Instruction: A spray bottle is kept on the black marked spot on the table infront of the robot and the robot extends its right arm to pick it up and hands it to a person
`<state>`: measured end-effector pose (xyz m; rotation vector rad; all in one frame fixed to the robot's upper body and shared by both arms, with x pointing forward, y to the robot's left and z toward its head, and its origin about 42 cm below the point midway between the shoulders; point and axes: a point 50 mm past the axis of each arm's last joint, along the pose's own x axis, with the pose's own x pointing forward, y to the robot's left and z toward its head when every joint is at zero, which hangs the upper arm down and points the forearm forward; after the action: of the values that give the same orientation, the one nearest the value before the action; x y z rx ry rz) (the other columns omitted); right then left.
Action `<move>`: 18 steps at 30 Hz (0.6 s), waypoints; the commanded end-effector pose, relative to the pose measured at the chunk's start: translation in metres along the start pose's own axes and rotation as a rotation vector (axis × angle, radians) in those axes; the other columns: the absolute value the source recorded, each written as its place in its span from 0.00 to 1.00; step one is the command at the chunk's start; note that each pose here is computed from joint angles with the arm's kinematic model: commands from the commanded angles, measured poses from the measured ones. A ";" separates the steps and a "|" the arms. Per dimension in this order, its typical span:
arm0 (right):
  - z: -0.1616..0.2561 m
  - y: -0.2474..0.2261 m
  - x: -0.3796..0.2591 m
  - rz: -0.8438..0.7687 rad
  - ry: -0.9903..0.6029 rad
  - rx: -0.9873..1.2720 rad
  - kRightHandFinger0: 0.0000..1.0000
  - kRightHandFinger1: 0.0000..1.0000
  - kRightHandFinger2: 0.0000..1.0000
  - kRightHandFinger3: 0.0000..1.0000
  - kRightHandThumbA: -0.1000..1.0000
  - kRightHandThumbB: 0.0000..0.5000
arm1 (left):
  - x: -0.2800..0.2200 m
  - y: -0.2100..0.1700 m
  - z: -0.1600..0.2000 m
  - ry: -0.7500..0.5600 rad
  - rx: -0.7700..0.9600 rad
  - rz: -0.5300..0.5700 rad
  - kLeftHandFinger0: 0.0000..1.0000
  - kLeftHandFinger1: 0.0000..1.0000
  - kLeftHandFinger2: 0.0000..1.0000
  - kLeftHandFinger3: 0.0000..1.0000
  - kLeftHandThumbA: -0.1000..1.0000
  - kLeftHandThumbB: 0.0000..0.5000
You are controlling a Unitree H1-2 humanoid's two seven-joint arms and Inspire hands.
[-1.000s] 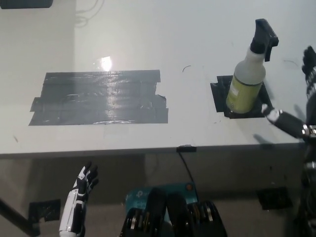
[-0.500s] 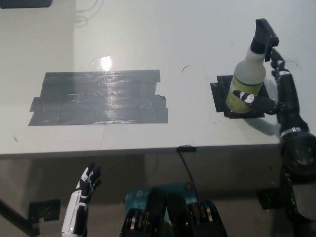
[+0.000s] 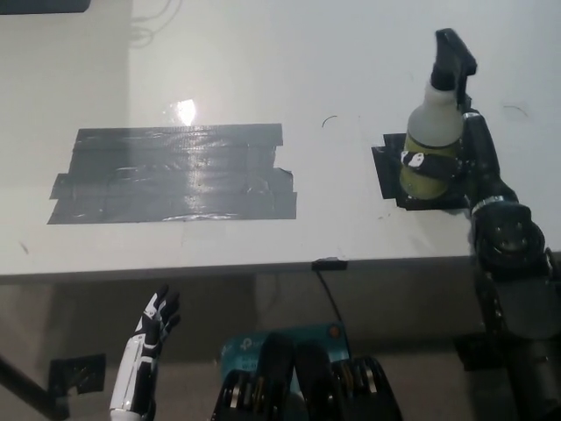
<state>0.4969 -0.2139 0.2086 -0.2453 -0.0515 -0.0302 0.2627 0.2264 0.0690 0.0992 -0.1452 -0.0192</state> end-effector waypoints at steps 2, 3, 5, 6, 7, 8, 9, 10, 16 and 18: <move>0.031 -0.004 0.030 -0.039 -0.026 0.081 1.00 1.00 0.99 1.00 0.58 0.69 | 0.003 -0.003 0.009 -0.062 -0.003 -0.009 1.00 1.00 1.00 1.00 1.00 0.66; 0.031 -0.005 0.033 -0.071 -0.008 0.102 1.00 0.84 0.99 1.00 0.52 0.75 | 0.003 -0.003 0.009 -0.063 -0.002 -0.009 1.00 1.00 1.00 1.00 1.00 0.66; 0.032 -0.007 0.037 -0.158 -0.035 0.083 0.04 0.13 0.28 0.29 0.17 0.54 | 0.003 -0.003 0.009 -0.058 0.003 -0.010 1.00 1.00 1.00 1.00 1.00 0.66; 0.032 -0.007 0.038 -0.169 -0.043 0.081 0.01 0.15 0.35 0.32 0.13 0.55 | 0.003 -0.003 0.010 -0.057 0.004 -0.011 1.00 1.00 1.00 1.00 1.00 0.66; 0.033 -0.007 0.038 -0.193 -0.056 0.072 0.00 0.20 0.51 0.44 0.01 0.45 | 0.003 -0.003 0.009 -0.061 0.004 -0.009 1.00 1.00 1.00 1.00 1.00 0.63; 0.035 -0.008 0.039 -0.204 -0.068 0.072 0.00 0.25 0.58 0.51 0.00 0.43 | 0.005 -0.003 0.010 -0.065 0.003 -0.010 1.00 1.00 1.00 1.00 1.00 0.63; 0.040 -0.009 0.039 -0.204 -0.086 0.072 0.03 0.32 0.66 0.58 0.00 0.41 | 0.009 -0.003 0.011 -0.069 0.002 -0.013 1.00 1.00 1.00 1.00 1.00 0.63; 0.040 -0.008 0.038 -0.202 -0.091 0.072 0.03 0.35 0.69 0.61 0.00 0.41 | 0.009 -0.002 0.011 -0.068 0.003 -0.013 1.00 1.00 1.00 1.00 1.00 0.62; 0.045 -0.006 0.033 -0.192 -0.129 0.092 0.04 0.42 0.77 0.74 0.00 0.35 | 0.007 -0.002 0.009 -0.062 -0.002 -0.021 1.00 1.00 1.00 1.00 1.00 0.61; 0.054 -0.005 0.031 -0.164 -0.154 0.097 0.06 0.42 0.76 0.78 0.00 0.27 | 0.007 -0.002 0.009 -0.062 -0.003 -0.022 1.00 1.00 1.00 1.00 1.00 0.62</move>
<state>0.5190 -0.2129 0.2078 -0.1790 -0.0143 -0.1733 0.2645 0.2252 0.0702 0.0985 -0.1504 -0.0256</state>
